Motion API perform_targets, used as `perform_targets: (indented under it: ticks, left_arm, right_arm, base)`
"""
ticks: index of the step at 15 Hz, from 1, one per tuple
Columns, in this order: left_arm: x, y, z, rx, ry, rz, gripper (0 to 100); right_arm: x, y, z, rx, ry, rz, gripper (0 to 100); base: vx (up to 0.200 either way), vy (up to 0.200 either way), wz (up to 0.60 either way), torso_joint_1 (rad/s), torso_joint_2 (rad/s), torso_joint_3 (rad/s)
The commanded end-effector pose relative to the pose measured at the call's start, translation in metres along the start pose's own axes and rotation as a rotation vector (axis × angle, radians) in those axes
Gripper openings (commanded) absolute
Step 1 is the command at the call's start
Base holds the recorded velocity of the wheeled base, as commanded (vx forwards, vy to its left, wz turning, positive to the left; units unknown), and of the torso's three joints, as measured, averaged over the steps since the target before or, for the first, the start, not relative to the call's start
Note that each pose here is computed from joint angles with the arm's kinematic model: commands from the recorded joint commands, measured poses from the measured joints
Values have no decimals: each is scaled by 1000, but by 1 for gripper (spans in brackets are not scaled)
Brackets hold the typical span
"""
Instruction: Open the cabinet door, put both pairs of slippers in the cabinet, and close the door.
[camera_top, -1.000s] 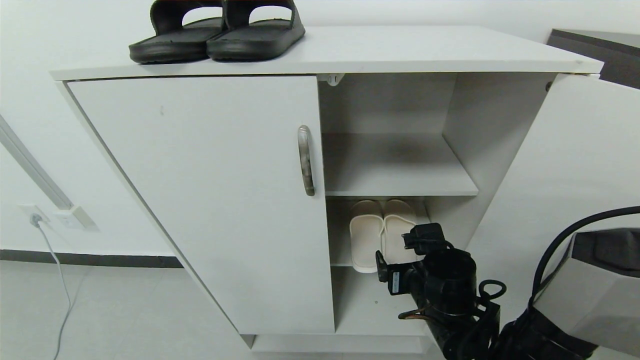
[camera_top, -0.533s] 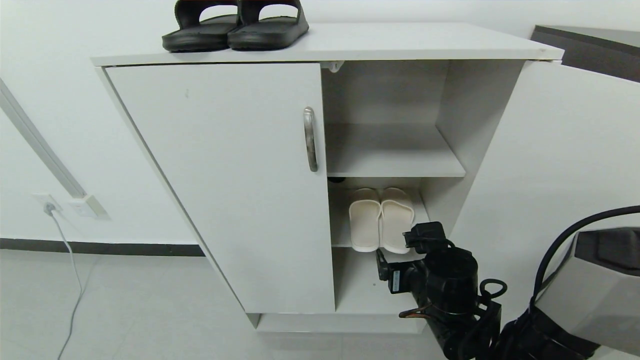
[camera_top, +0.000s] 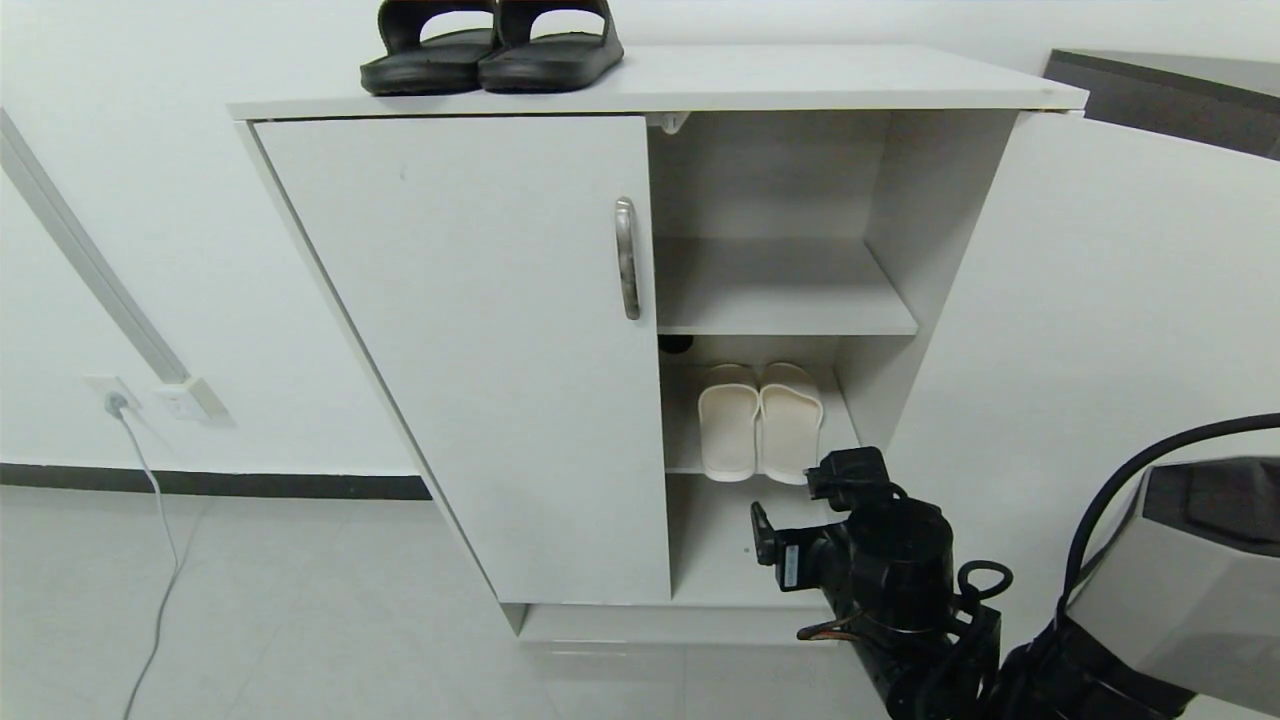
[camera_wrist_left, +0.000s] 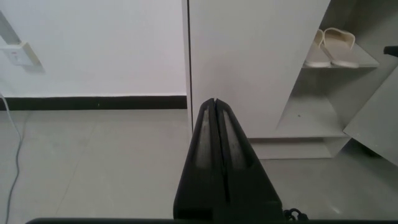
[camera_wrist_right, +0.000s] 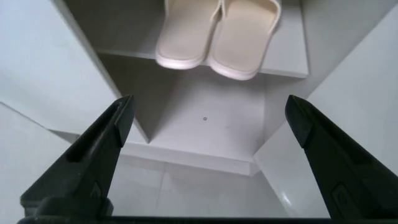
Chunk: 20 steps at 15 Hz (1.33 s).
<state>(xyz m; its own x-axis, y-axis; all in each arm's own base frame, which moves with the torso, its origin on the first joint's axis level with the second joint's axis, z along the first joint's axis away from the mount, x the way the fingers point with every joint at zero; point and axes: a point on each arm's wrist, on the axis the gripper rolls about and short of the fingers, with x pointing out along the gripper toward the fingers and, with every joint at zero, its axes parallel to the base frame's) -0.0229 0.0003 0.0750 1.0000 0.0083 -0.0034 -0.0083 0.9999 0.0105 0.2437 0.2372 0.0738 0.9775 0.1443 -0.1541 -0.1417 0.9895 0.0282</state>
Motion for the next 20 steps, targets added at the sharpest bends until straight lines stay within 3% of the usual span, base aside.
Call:
perform_targets:
  ticks: [1, 12, 20]
  left_arm:
    - [0, 0, 0, 0, 1, 1, 0]
    - [0, 0, 0, 2, 1, -1, 0]
    - [0, 0, 0, 0, 1, -1, 0]
  right_arm:
    - [0, 0, -2, -2, 3, 0, 100]
    - [4, 3, -9, -14, -5, 1, 100]
    - [6, 3, -13, -16, -4, -1, 100]
  base:
    - [0, 0, 0, 0, 0, 0]
    - [0, 0, 0, 2, 2, 126]
    - [0, 0, 0, 0, 0, 8]
